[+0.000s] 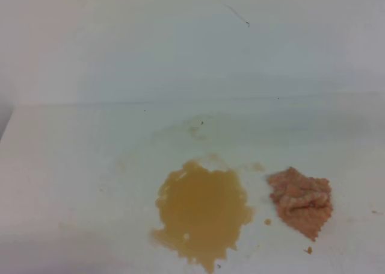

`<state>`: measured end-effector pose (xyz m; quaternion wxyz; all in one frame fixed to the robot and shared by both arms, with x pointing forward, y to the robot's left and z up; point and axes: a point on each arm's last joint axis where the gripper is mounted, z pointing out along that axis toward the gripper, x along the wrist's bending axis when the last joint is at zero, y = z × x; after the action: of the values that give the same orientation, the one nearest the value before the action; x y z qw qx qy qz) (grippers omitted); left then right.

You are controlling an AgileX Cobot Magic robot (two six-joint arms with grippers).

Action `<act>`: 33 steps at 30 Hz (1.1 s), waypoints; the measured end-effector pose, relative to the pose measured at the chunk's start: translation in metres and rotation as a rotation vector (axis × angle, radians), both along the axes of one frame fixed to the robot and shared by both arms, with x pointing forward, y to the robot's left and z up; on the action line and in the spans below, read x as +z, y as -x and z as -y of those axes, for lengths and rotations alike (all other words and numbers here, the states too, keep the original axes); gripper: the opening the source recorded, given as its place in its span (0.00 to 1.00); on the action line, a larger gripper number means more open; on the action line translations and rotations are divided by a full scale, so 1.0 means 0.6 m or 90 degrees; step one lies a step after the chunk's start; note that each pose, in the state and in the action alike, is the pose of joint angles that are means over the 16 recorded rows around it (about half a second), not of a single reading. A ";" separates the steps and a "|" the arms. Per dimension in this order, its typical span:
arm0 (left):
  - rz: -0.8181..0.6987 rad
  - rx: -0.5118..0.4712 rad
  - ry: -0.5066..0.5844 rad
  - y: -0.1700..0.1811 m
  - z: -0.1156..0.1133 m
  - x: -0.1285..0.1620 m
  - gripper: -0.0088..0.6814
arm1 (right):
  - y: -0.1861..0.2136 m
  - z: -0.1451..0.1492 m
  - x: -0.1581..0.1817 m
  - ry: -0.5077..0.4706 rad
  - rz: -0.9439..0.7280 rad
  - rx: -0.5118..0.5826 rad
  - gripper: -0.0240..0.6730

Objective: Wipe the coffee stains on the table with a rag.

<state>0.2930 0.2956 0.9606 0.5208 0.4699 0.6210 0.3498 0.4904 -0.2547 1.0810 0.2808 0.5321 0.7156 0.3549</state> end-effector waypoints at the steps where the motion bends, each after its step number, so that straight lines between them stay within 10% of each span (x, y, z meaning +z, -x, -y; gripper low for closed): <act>1: 0.000 0.000 0.000 0.000 0.000 0.000 0.01 | -0.007 -0.010 -0.007 0.008 -0.017 0.024 0.04; 12: 0.000 0.000 0.000 0.000 0.000 0.000 0.01 | -0.084 -0.106 -0.076 0.034 -0.230 0.192 0.28; 22: 0.000 0.000 0.000 0.000 0.000 -0.001 0.01 | -0.141 -0.132 -0.142 0.022 -0.393 0.179 0.64; 33: 0.000 0.000 0.000 0.000 0.000 -0.001 0.01 | -0.163 -0.154 -0.220 0.060 -0.458 0.145 0.69</act>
<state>0.2930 0.2956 0.9600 0.5207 0.4699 0.6210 0.3498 0.5880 -0.1624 0.9491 -0.0056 0.5266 0.8383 0.1410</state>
